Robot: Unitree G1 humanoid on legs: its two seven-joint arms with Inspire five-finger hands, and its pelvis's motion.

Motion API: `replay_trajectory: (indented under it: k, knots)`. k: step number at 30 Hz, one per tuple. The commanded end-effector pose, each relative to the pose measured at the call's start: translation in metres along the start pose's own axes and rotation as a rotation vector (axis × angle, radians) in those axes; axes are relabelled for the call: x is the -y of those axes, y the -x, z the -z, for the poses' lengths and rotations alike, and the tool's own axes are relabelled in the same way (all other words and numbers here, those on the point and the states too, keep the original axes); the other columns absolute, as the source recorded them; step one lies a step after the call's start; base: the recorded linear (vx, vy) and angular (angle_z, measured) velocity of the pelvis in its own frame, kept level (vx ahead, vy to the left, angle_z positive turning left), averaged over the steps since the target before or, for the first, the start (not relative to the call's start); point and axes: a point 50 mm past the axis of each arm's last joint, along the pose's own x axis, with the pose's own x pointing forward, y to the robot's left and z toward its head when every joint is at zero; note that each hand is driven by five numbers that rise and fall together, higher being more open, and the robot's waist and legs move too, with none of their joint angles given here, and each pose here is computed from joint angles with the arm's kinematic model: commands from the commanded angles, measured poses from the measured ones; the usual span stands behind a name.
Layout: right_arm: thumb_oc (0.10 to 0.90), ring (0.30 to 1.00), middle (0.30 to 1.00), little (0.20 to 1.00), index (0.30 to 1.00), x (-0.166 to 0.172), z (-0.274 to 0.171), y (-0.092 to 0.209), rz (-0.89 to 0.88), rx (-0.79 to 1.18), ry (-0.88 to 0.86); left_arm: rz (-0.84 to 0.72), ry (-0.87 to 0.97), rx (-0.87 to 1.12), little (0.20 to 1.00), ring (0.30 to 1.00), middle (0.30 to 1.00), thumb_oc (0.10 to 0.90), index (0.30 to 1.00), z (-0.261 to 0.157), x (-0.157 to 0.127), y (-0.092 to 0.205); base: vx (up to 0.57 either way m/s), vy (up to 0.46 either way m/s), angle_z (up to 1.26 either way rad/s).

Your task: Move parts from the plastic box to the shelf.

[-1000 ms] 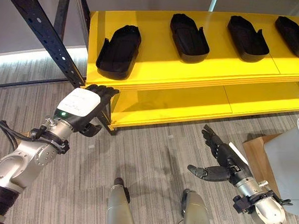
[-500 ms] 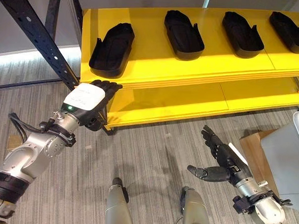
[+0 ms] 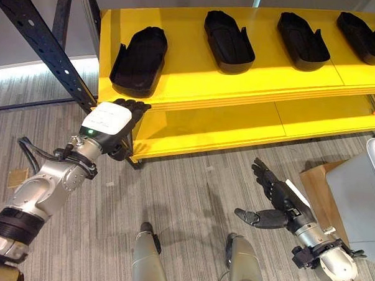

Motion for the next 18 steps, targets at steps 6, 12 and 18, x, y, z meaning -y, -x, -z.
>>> replay_trajectory:
  k: [6,12,18]
  knots:
    - [0.900,1.000,1.000,1.000,1.000,0.0040,-0.0408,-0.0050,-0.011,0.224,0.042,-0.269,-0.032,-0.027,1.000,1.000,1.000,0.900,1.000,0.0076,-0.0551,-0.0191,0.00,0.000,0.00]
    - [0.900,1.000,1.000,1.000,1.000,0.0035,-0.0406,-0.0042,-0.015,0.223,0.040,-0.271,-0.032,-0.043,1.000,1.000,1.000,0.900,1.000,0.0104,-0.0569,-0.0229,0.00,0.000,0.00]
    - [0.900,1.000,1.000,1.000,1.000,0.0036,-0.0399,-0.0040,-0.016,0.218,0.041,-0.281,-0.034,-0.049,1.000,1.000,1.000,0.900,1.000,0.0111,-0.0601,-0.0254,0.00,0.000,0.00]
